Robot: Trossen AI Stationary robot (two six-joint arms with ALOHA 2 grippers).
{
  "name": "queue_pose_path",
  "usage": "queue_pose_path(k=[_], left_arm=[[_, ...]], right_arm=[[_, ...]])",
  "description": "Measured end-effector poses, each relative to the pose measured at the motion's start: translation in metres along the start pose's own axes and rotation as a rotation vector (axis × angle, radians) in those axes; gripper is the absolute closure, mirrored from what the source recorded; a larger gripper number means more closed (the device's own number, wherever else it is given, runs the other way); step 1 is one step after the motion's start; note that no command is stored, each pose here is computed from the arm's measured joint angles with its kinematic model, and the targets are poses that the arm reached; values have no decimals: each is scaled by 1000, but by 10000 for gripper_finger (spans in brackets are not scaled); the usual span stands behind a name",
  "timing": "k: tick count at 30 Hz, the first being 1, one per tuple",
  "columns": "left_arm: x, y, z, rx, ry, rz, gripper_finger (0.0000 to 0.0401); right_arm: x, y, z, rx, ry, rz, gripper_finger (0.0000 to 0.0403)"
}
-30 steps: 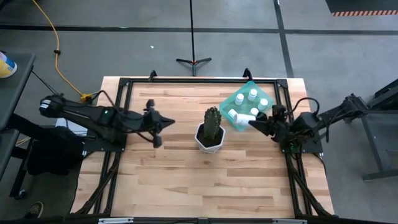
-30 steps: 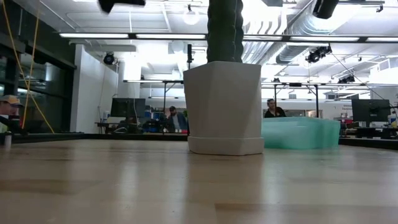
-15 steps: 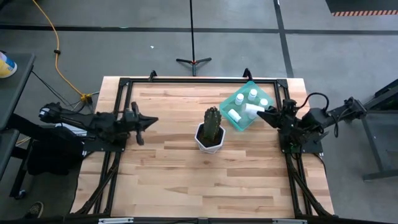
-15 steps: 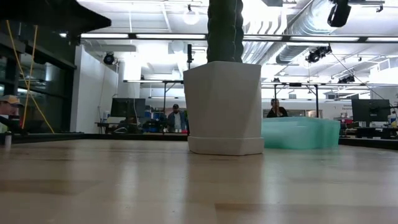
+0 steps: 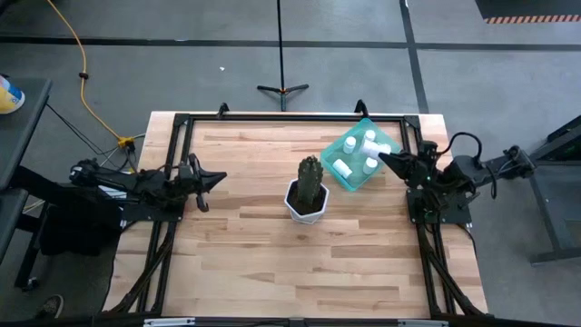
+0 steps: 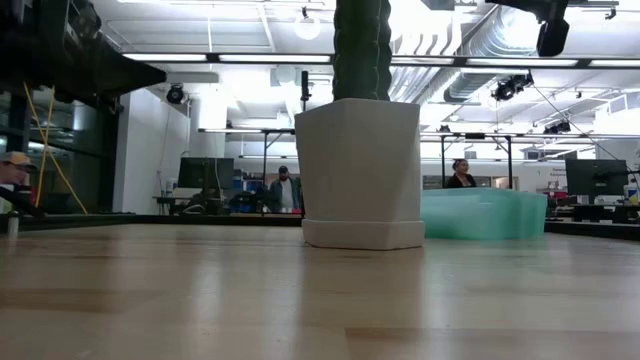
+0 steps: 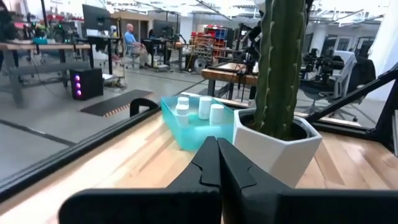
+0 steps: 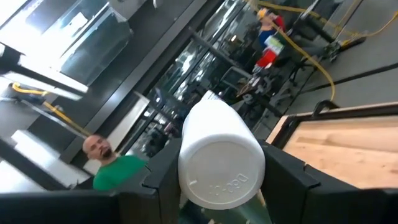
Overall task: Pick and place pill bottles into a basket
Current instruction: Put the white medicine bottle into the blue bin
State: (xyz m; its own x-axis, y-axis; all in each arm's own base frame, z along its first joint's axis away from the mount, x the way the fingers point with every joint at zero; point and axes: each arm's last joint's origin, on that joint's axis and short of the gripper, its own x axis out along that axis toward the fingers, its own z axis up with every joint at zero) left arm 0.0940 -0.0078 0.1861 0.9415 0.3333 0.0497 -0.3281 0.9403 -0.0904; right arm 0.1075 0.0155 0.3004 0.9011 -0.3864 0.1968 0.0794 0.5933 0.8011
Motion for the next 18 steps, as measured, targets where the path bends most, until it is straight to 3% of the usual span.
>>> queue_pose_path(k=[7,18], left_arm=[[1,1,-16,-83,22,19,373],[1,1,-16,-60,25,20,367]], right_arm=[[2,-8,7,-33,-34,-36,238],[11,-30,12,-10,-9,-150,239]])
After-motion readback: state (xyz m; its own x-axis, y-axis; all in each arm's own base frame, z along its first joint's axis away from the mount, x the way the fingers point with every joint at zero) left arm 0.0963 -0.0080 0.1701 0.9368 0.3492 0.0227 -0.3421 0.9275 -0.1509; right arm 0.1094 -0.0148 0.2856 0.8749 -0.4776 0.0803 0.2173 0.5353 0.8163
